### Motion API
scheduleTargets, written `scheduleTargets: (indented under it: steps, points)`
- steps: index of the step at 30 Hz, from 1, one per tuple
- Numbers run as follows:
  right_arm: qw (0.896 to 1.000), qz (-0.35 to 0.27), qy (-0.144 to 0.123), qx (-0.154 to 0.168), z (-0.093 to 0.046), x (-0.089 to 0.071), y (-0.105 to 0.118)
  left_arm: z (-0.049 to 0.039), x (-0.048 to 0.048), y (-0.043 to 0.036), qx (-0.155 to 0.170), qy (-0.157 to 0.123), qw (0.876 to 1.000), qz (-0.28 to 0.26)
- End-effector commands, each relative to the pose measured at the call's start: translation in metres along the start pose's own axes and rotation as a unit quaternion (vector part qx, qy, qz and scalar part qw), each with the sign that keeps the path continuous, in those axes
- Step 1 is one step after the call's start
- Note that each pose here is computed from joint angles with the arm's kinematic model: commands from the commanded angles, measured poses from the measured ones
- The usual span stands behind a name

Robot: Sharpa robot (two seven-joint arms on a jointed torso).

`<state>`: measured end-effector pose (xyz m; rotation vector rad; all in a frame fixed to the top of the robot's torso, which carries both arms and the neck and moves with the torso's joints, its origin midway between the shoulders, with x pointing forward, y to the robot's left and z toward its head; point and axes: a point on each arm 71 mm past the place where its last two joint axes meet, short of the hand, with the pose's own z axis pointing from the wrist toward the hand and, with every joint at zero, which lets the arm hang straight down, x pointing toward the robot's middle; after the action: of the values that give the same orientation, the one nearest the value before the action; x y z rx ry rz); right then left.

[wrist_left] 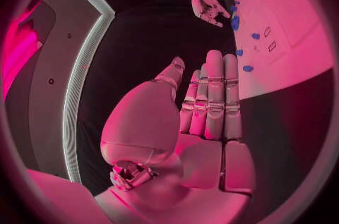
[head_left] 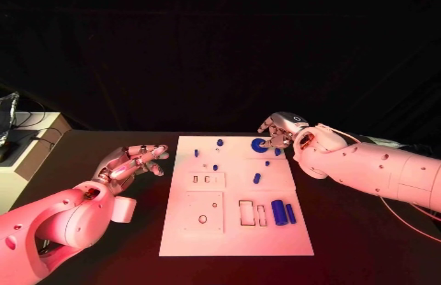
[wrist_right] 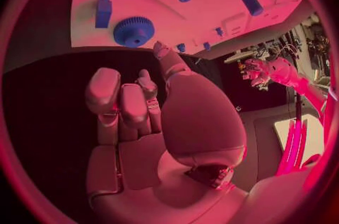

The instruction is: Assemble the parts on the task board

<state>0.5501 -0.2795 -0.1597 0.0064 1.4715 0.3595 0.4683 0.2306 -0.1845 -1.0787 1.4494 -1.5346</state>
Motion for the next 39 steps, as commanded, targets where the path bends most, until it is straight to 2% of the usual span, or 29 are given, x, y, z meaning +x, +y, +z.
scheduleTargets:
  steps: [1,13,25,39]
  points:
    - [0.998,0.015,0.049,0.030,0.001,0.005,-0.007,0.0008,0.0030,-0.0008,0.008,0.013,1.000,-0.002]
    - [0.994,0.023,0.085,0.068,0.009,0.012,-0.016,0.0016,0.0036,0.0005,0.006,0.013,1.000,-0.002]
    - [0.991,0.058,0.085,0.087,0.016,0.015,-0.016,0.0017,0.0037,0.0015,0.004,0.012,1.000,-0.002]
    - [0.987,0.073,0.104,0.096,0.018,0.018,-0.016,0.0017,0.0029,0.0022,0.001,0.006,1.000,0.000]
